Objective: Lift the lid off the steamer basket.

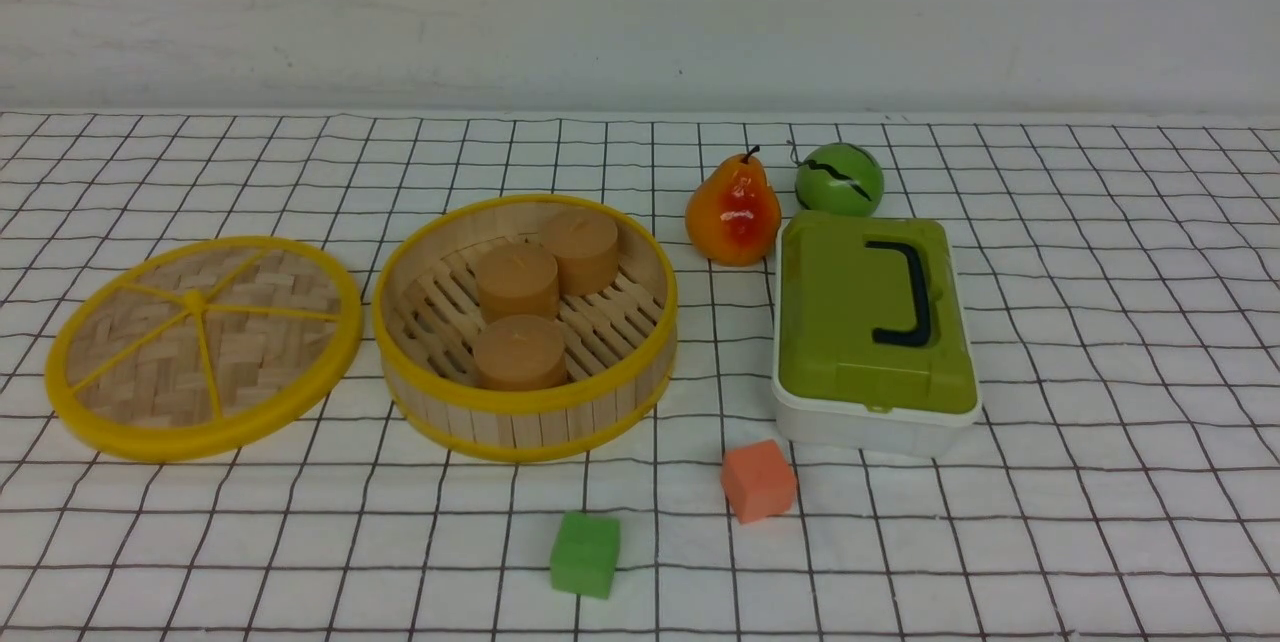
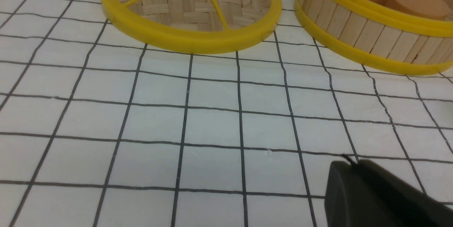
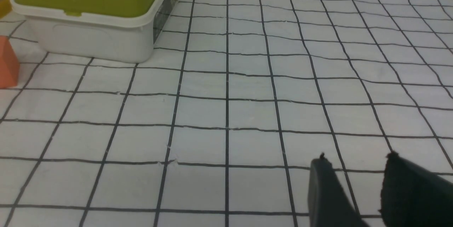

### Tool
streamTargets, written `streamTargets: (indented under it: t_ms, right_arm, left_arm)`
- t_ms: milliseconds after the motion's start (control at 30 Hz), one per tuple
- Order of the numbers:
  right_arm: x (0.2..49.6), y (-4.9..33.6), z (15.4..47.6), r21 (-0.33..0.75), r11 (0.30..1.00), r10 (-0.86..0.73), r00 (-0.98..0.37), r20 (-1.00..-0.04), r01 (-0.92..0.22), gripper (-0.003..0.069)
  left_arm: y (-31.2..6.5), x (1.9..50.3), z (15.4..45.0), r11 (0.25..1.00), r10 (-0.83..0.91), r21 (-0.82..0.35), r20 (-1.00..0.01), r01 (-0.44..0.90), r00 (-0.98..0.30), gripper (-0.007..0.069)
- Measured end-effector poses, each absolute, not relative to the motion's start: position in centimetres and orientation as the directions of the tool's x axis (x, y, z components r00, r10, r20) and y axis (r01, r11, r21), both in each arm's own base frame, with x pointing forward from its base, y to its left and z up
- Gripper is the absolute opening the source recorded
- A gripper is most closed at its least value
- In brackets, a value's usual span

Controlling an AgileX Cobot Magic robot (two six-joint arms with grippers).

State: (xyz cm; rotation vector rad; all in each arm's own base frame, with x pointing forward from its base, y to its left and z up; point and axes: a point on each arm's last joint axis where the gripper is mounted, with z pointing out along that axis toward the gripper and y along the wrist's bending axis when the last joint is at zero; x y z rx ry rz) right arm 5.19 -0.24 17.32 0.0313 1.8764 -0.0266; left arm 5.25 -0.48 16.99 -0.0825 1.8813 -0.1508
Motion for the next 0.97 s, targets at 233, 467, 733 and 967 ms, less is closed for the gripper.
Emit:
streamTargets:
  t_ms: [233,467,733,967]
  right_arm:
    - [5.19,-0.24,17.32,-0.003,0.999,0.008,-0.301,-0.954,0.035,0.0239]
    - [5.19,-0.24,17.32,-0.003,0.999,0.008,-0.301,-0.954,0.035,0.0239]
    - [5.19,-0.24,17.32,-0.003,0.999,0.008,-0.301,-0.954,0.035,0.0239]
    - [5.19,-0.24,17.32,-0.003,0.999,0.008,-0.301,-0.954,0.035,0.0239]
  left_arm:
    - [-0.48,5.25,16.99,0.989,-0.133,-0.146,-0.941,0.019,-0.310,0.0019]
    - [-0.48,5.25,16.99,0.989,-0.133,-0.146,-0.941,0.019,-0.310,0.0027]
    - [-0.48,5.25,16.99,0.989,-0.133,-0.146,-0.941,0.019,-0.310,0.0034]
    - [-0.48,5.25,16.99,0.989,-0.133,-0.146,-0.941,0.019,-0.310,0.0036]
